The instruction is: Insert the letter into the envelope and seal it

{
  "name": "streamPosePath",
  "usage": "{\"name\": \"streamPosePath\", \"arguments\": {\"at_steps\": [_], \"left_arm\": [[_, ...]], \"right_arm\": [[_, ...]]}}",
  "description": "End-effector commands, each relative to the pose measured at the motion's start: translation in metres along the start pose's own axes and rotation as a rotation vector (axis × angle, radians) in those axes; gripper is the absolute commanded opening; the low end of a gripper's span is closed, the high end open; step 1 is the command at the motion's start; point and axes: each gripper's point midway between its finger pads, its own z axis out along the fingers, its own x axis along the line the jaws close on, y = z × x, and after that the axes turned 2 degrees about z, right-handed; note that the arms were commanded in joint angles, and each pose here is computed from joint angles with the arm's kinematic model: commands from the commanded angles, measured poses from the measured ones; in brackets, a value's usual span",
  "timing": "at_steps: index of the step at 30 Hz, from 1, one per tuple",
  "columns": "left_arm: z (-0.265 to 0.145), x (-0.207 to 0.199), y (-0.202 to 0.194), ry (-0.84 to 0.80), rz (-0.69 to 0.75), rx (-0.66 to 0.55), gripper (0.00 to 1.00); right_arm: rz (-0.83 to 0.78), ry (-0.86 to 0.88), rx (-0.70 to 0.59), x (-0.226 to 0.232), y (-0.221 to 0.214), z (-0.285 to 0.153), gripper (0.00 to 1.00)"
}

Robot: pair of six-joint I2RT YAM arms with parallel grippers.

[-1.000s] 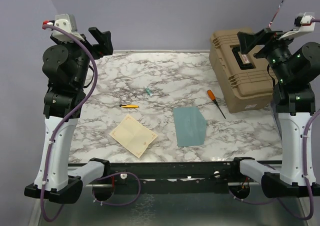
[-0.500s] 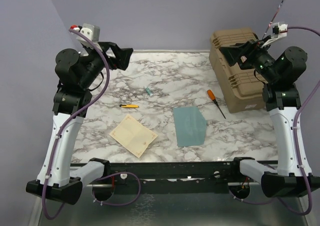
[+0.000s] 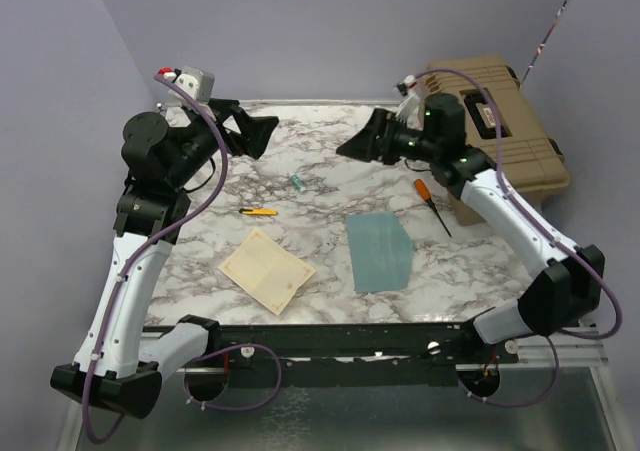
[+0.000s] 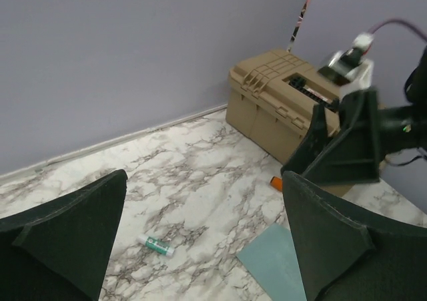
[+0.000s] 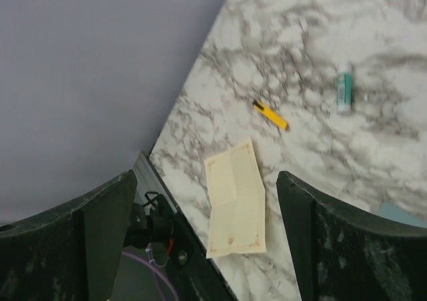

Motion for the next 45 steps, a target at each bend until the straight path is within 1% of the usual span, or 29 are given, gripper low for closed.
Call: {"name": "streamPosePath", "arguments": {"at_steps": [1,5,8,9,11,14,17,21,23,24,27,29,32,35,39,42,45], "left_arm": [[-0.004,0.016,-0.001,0.110,-0.025,-0.030,0.99],[-0.004,0.024,-0.016,0.153,-0.034,-0.008,0.99],[-0.002,0.017,-0.029,0.122,-0.017,0.028,0.99],[-0.001,0.017,-0.034,0.123,-0.013,0.041,0.99],[-0.001,0.018,-0.043,0.138,-0.008,0.058,0.99],[-0.002,0.025,-0.053,0.188,-0.008,0.073,0.99],[-0.006,0.034,-0.061,0.248,-0.007,0.087,0.99],[-0.012,0.045,-0.071,0.333,-0.028,0.109,0.99],[-0.014,0.049,-0.074,0.362,-0.033,0.114,0.99],[-0.015,0.050,-0.075,0.366,-0.035,0.114,0.99],[-0.020,0.048,-0.074,0.369,-0.036,0.107,0.99],[-0.023,0.048,-0.074,0.375,-0.035,0.106,0.99],[-0.025,0.049,-0.072,0.386,-0.043,0.104,0.99],[-0.023,0.045,-0.071,0.366,-0.059,0.107,0.99],[-0.020,0.041,-0.070,0.347,-0.074,0.107,0.99],[-0.021,0.042,-0.068,0.354,-0.075,0.100,0.99],[-0.022,0.042,-0.063,0.361,-0.075,0.090,0.99]], "right_arm": [[0.229,-0.296,0.172,-0.059,-0.081,0.033,0.89],[0.274,-0.408,0.362,-0.081,-0.160,0.049,0.88],[0.383,-0.459,0.484,-0.100,-0.216,0.049,0.88],[0.425,-0.453,0.515,-0.101,-0.230,0.048,0.88],[0.456,-0.436,0.557,-0.099,-0.248,0.047,0.87],[0.444,-0.425,0.593,-0.096,-0.264,0.048,0.87],[0.478,-0.423,0.645,-0.096,-0.282,0.048,0.86],[0.528,-0.365,0.696,-0.086,-0.303,0.059,0.77],[0.536,-0.380,0.717,-0.087,-0.313,0.066,0.73],[0.534,-0.382,0.731,-0.085,-0.318,0.069,0.71],[0.534,-0.374,0.754,-0.081,-0.327,0.076,0.70],[0.547,-0.339,0.764,-0.076,-0.330,0.080,0.69],[0.580,-0.205,0.792,-0.058,-0.335,0.086,0.68],[0.592,-0.113,0.799,-0.045,-0.336,0.091,0.67],[0.578,-0.099,0.818,-0.045,-0.340,0.095,0.64],[0.574,-0.083,0.836,-0.047,-0.344,0.098,0.58],[0.582,-0.046,0.856,-0.046,-0.348,0.101,0.57]]}}
